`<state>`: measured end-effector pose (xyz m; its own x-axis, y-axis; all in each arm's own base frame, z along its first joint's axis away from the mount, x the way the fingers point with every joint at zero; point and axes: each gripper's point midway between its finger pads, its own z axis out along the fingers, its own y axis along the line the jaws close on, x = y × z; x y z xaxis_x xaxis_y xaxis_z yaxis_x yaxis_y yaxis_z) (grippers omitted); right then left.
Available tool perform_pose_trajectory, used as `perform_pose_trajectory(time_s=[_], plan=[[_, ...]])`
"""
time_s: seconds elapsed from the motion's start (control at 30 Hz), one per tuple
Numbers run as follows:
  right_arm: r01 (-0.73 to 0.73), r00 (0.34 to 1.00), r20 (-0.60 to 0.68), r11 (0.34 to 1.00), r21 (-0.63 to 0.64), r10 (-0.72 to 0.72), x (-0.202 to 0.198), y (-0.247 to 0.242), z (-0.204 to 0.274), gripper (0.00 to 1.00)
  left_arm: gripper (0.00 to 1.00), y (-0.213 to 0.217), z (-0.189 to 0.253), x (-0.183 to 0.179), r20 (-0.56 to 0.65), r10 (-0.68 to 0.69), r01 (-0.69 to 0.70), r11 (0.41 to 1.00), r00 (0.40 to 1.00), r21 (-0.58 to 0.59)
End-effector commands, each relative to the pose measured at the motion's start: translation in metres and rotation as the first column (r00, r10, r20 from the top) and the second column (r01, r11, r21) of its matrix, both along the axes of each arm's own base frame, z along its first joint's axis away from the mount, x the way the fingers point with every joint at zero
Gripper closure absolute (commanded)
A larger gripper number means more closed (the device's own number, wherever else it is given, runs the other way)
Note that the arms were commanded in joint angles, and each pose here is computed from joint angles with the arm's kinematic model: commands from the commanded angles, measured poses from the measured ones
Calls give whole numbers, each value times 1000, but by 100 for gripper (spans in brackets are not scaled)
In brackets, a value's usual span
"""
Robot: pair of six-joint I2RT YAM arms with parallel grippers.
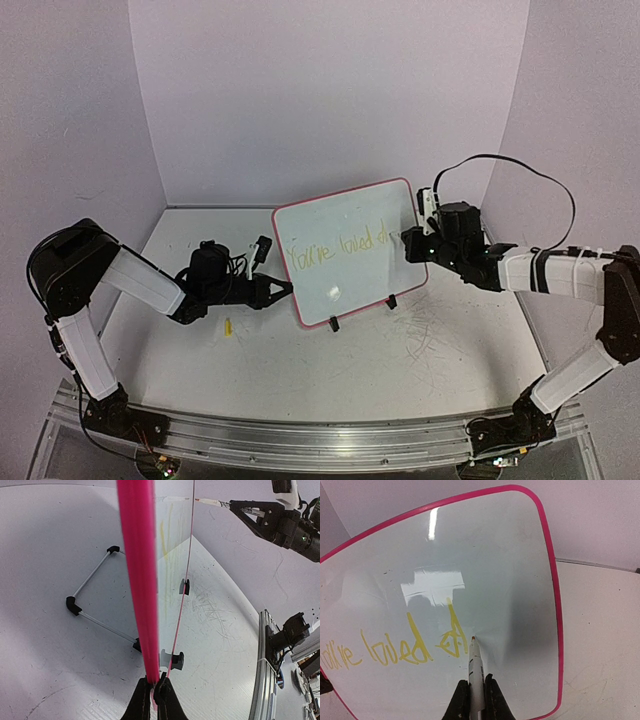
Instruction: Write a sentence on the whiteboard
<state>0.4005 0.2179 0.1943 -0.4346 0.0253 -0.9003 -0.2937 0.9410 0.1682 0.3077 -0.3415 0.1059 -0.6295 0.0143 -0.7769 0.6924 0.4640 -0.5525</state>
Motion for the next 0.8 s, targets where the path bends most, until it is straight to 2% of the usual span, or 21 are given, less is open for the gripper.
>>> perform_pose_trajectory(time_s=[0.0,0.33,0.77], plan=[[-40,997,62,999,36,38,7,12,22,100,100,7,-17,-3,-38,18,-15,997,999,72],[54,998,37,999,6,-54,14,-2,10,100,100,6,-16,-2,-37,18,-15,997,999,72],[71,995,67,997,14,-71,22,-1,15,100,100,7,-15,-3,-35,18,-15,997,999,77]])
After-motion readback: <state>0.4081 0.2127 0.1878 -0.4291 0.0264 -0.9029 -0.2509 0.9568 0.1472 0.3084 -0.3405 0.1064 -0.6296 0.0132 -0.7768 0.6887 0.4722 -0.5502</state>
